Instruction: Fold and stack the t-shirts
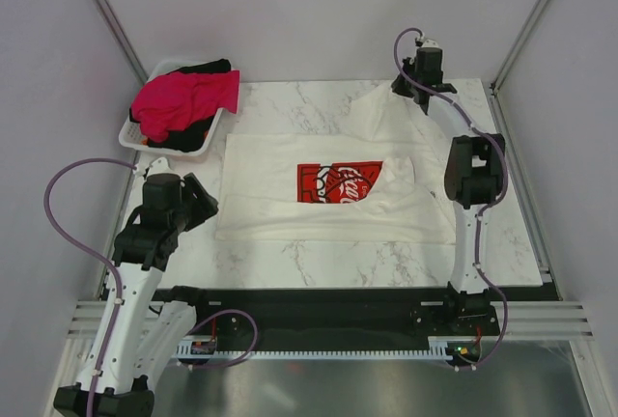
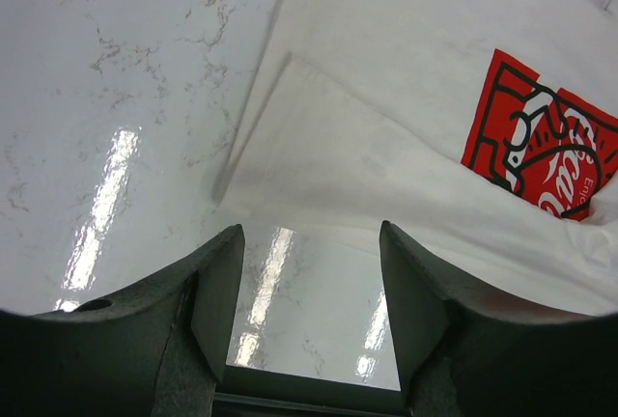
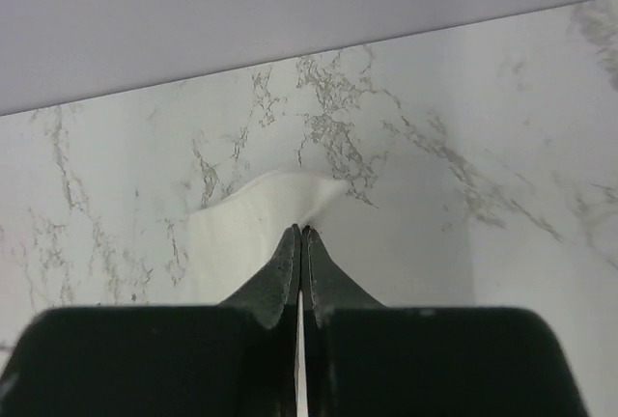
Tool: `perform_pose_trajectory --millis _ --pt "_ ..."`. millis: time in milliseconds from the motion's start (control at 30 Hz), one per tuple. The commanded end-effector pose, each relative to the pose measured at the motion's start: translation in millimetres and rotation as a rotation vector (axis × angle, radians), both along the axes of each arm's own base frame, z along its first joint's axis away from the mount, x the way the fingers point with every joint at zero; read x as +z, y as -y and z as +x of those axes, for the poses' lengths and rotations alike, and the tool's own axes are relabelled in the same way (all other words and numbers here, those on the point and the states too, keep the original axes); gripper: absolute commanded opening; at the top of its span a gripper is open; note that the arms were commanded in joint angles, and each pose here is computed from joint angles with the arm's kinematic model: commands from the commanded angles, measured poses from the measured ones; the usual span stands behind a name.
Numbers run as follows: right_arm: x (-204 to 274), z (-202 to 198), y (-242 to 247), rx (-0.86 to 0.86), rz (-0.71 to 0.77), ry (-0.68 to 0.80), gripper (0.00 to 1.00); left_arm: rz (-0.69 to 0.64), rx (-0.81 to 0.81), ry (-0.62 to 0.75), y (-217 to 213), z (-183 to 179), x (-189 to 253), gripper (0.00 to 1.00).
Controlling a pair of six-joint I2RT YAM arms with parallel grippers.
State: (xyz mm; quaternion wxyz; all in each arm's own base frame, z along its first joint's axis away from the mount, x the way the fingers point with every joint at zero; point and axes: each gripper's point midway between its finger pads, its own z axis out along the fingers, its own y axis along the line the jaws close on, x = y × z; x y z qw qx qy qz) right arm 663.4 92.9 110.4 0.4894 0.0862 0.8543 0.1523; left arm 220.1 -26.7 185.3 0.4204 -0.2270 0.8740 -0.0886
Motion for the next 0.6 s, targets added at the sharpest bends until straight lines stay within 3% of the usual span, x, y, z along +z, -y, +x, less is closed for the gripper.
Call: perform_pose_trajectory --millis 0,67,200,267,400,567 --pt "104.3 -21.4 31.6 -0.064 -0.059 0.154 0.0 0.017 0.014 0.018 -4.2 2.4 3.2 0.66" --pt "117.6 -45.1 38.0 -0.068 -0.098 0.14 0.0 0.008 -0.012 -0.016 1.1 7.4 -4.7 0.66" --pt "136.9 -93.1 74.9 -0.233 -0.133 0.105 0.0 -0.007 -0.061 -0.094 13.3 29.4 -18.9 0.65" --pt "116.8 -112.9 86.7 -0.281 -0.119 0.044 0.0 0.005 -0.055 -0.117 14.2 49.9 -24.3 0.65" --pt "102.8 -137.0 98.0 -0.33 -0.056 -0.015 0.0 0.046 -0.061 -0.087 17.1 108.0 -1.5 0.65" --pt "78.5 -153.0 81.7 -0.274 0.015 -0.077 0.0 0.089 -0.077 -0.159 24.7 182.1 -15.5 0.63"
